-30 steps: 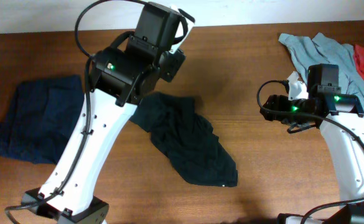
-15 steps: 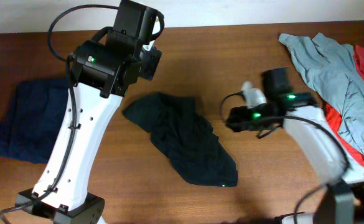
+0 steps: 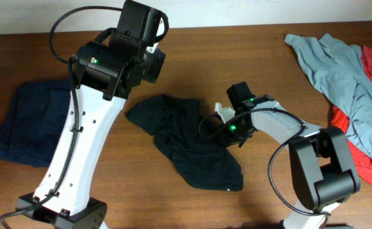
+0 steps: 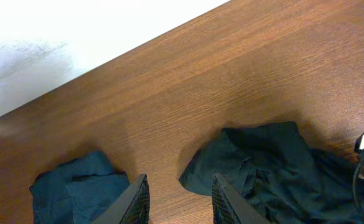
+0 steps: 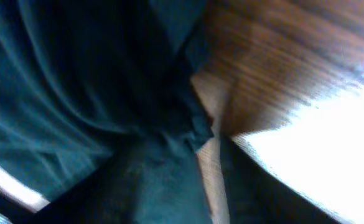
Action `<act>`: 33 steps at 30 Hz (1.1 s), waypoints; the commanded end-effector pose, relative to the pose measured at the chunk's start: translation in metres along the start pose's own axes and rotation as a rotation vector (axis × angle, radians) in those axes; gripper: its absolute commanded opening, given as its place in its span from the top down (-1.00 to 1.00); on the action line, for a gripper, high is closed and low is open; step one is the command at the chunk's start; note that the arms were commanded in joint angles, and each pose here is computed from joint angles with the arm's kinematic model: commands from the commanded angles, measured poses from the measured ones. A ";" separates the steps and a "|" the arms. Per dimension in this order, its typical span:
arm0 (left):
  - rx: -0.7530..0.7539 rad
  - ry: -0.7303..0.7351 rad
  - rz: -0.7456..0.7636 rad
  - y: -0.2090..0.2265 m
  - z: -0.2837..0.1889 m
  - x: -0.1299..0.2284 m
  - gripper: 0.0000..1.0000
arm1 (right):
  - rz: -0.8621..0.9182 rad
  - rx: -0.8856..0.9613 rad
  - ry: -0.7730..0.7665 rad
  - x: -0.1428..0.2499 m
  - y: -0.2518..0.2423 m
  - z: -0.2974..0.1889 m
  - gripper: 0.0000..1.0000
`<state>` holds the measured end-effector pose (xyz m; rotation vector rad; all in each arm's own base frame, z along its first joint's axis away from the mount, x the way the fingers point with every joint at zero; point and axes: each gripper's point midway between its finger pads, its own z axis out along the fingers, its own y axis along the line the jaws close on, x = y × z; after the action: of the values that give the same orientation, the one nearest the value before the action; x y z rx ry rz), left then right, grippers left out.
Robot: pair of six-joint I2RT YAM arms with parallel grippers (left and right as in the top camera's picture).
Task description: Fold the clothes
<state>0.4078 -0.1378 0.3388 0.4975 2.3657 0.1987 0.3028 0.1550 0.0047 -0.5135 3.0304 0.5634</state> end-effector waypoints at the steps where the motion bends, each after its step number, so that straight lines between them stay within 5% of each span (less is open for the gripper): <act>1: -0.009 -0.017 -0.022 0.004 -0.007 -0.002 0.33 | -0.011 -0.028 0.005 0.002 0.007 0.001 0.83; 8: -0.009 -0.017 -0.023 0.004 -0.007 -0.002 0.33 | 0.051 0.188 -0.121 -0.019 -0.012 -0.056 0.91; 16: -0.009 -0.018 -0.023 0.004 -0.008 -0.002 0.32 | 0.172 0.590 -0.442 -0.024 -0.040 -0.194 0.92; 25: 0.040 0.021 -0.011 -0.005 -0.008 0.008 -0.01 | 0.265 0.671 -0.552 -0.015 -0.046 -0.229 0.92; 33: 0.274 0.115 0.004 -0.050 0.003 0.030 -0.21 | 0.354 0.744 -0.551 -0.003 -0.057 -0.237 0.92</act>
<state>0.3867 -0.1542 0.3204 0.5780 2.4621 0.0461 0.3338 0.0362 0.1954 0.0711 2.5694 -0.2954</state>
